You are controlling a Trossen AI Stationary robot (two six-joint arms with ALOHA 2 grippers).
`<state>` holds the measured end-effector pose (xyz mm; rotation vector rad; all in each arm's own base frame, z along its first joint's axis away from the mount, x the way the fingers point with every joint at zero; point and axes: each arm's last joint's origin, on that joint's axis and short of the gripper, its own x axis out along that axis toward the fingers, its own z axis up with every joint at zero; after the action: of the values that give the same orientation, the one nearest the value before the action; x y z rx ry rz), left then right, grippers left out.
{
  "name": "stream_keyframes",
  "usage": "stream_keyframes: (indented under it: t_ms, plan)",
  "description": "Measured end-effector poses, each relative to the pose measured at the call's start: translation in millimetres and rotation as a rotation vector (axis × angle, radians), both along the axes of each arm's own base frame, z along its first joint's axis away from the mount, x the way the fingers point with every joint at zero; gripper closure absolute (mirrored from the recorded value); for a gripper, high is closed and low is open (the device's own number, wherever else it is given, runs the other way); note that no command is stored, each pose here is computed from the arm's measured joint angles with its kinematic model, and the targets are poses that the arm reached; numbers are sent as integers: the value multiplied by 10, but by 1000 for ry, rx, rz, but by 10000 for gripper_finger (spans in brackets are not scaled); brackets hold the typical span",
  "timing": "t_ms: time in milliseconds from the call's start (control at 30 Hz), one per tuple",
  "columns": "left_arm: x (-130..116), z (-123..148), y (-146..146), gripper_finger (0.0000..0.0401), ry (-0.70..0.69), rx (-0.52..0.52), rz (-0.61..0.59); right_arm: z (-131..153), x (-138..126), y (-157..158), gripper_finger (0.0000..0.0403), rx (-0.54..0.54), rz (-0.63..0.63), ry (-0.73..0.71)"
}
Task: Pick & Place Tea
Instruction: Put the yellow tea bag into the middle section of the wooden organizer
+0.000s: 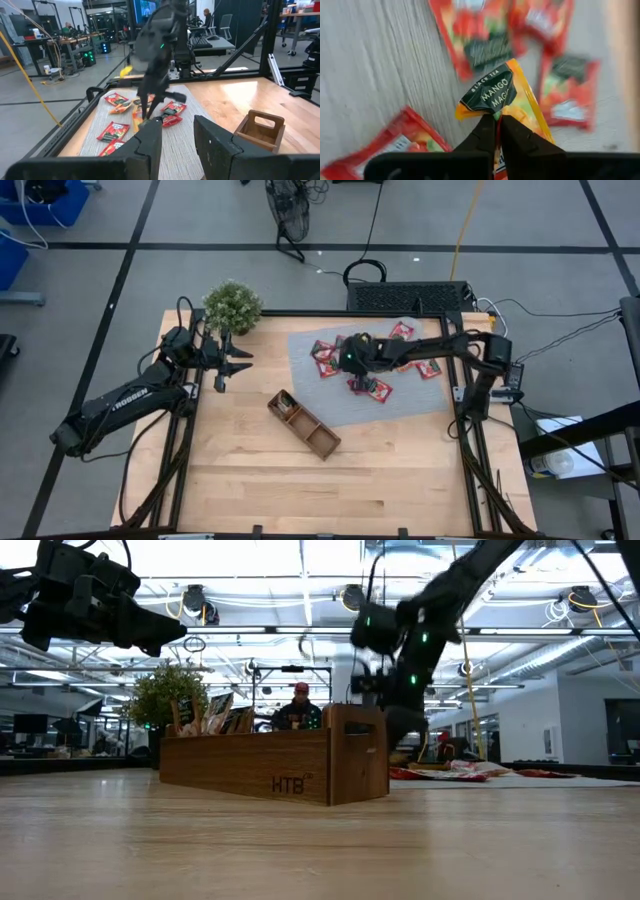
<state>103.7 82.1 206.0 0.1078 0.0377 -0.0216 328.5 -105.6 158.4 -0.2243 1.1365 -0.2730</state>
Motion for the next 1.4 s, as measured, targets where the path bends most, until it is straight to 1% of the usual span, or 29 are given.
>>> stream_keyframes:
  t_ms: [67,133,233,300,367,467,533,567,633,700,767,833,867,900,967,1033,1100,1167,1233,1300,1400]
  plan:
    - [1,13,0,283,-10,11,0,137,23,141,399,-66,-1,-36]
    - [2,68,0,283,-53,59,0,261,57,302,399,-139,-9,-87]
    - [2,151,-9,283,-118,130,-6,418,157,554,400,-242,-4,-242]
    - [2,187,-17,283,-146,158,-10,453,227,694,401,-312,10,-394]
    - [6,215,-31,283,-169,152,-21,422,252,804,401,-381,50,-528]
    - [18,243,-57,283,-189,96,-48,370,242,900,402,-486,97,-728]
    - [26,268,-75,283,-209,57,-57,345,222,922,402,-526,98,-830]
    - [30,291,-81,283,-231,59,-40,329,216,922,402,-533,93,-863]
    - [39,317,-89,283,-260,70,-13,271,208,907,402,-537,85,-869]
    - [56,328,-114,283,-270,52,-32,219,221,882,402,-537,82,-853]
    - [78,340,-147,283,-281,-1,-66,189,227,863,402,-539,79,-844]
    - [107,361,-167,283,-311,-43,-46,174,232,841,402,-546,74,-841]
    - [129,369,-169,283,-332,-69,-10,170,231,834,402,-555,75,-834]
    - [155,370,-164,283,-351,-120,43,171,231,827,402,-567,78,-826]
    - [215,341,-137,283,-377,-259,177,205,235,809,402,-603,79,-831]
    - [289,279,-104,283,-377,-362,300,260,246,805,402,-643,77,-850]
    - [374,214,-79,283,-349,-439,359,308,264,803,402,-670,86,-856]
    - [482,174,-59,283,-304,-524,359,338,283,804,402,-680,90,-860]
    - [624,179,-49,283,-262,-578,325,355,293,794,402,-681,88,-866]
    - [780,175,-50,283,-205,-590,287,355,293,787,402,-680,85,-866]
    - [1045,182,-47,280,-135,-566,254,353,293,785,402,-681,84,-863]
